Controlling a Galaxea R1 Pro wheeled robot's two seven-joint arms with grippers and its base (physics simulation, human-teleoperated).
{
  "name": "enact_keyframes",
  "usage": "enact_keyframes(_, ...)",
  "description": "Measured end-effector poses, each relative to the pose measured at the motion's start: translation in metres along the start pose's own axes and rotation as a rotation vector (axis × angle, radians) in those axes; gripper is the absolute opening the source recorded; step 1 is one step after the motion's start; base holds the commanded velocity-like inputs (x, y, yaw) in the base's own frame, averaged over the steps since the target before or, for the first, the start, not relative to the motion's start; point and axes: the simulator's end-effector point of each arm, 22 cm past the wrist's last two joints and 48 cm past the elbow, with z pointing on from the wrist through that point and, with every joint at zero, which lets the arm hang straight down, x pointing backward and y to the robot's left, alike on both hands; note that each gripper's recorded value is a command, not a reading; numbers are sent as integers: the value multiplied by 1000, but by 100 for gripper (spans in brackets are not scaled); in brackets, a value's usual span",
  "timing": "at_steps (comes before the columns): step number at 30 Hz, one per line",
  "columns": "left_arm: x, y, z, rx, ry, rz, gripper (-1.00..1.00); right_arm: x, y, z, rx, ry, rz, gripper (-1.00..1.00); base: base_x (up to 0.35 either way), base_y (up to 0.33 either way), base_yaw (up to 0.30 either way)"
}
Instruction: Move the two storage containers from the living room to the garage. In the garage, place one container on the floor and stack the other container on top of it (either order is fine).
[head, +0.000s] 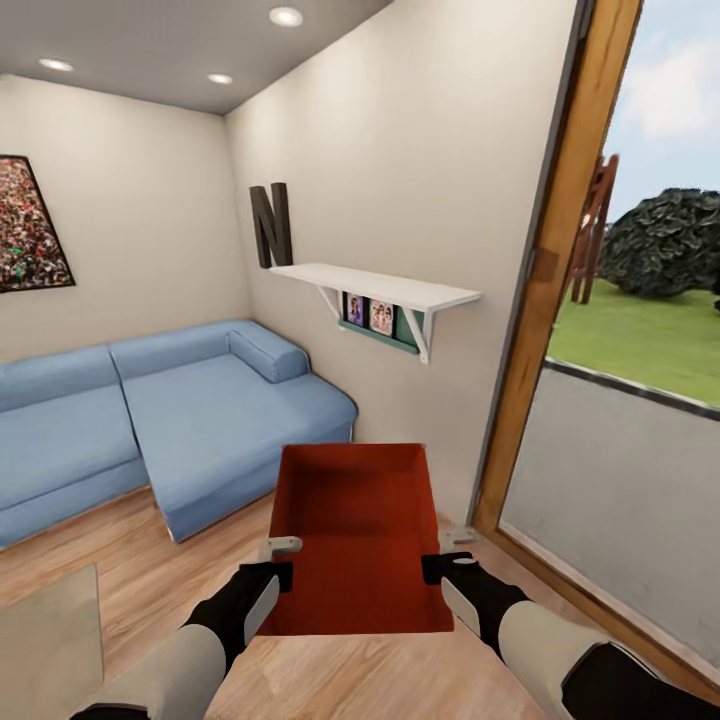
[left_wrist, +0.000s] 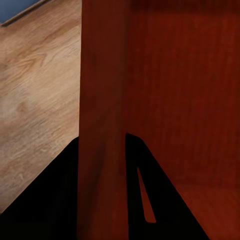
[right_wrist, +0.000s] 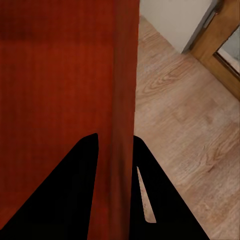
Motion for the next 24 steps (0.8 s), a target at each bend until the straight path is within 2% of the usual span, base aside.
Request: enact_keyframes(24, 0, 0, 0, 0, 0, -1, -100, 0, 0, 0, 0, 0, 0, -100, 0, 0, 274)
